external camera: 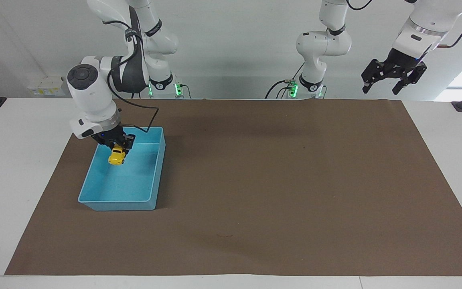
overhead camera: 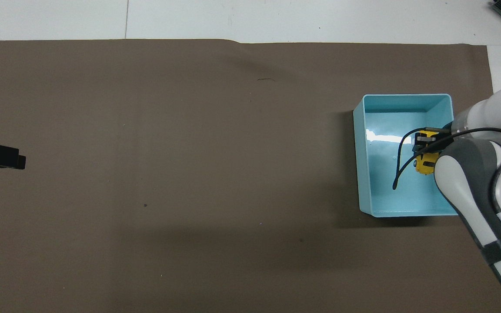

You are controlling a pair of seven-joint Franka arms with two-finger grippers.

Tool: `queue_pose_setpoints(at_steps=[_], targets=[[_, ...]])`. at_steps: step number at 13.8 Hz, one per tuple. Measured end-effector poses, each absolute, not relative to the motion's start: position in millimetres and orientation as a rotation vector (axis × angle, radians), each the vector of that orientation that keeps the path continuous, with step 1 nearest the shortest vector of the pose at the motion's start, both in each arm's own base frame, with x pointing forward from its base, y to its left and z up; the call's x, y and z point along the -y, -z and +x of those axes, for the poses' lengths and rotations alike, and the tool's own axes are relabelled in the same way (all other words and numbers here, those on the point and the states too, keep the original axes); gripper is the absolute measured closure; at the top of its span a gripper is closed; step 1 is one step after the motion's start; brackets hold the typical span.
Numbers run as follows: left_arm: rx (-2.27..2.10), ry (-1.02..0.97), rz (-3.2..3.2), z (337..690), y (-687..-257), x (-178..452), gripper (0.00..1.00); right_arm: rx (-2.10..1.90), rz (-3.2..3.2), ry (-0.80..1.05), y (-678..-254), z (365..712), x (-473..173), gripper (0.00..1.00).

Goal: Wind up and store yellow beetle car
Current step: 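Carry the car into the blue bin with the right gripper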

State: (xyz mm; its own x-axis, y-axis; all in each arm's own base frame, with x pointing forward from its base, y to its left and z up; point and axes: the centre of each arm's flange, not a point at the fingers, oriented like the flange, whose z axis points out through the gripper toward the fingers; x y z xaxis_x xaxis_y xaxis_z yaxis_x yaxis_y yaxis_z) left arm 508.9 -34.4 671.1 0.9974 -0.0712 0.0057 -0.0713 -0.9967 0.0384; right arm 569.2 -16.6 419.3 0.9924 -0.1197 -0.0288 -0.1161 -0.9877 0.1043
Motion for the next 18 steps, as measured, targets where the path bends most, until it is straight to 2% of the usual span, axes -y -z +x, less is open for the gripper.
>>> queue_pose_setpoints(at_steps=[5, 14, 15, 18], targets=[[0.111, -0.007, 3.101, 509, -671, 34, 0.00, 0.045, 3.051, 0.021, -372, 560, 17, 0.54], [0.111, -0.007, 3.101, 509, -671, 34, 0.00, -0.045, 3.077, 0.043, -307, 566, 26, 0.54], [0.111, -0.007, 3.101, 509, -671, 34, 0.00, -0.045, 3.078, 0.041, -305, 567, 26, 0.49], [0.111, -0.007, 3.101, 509, -671, 34, 0.00, -0.047, 3.077, 0.011, -315, 571, 26, 0.15]])
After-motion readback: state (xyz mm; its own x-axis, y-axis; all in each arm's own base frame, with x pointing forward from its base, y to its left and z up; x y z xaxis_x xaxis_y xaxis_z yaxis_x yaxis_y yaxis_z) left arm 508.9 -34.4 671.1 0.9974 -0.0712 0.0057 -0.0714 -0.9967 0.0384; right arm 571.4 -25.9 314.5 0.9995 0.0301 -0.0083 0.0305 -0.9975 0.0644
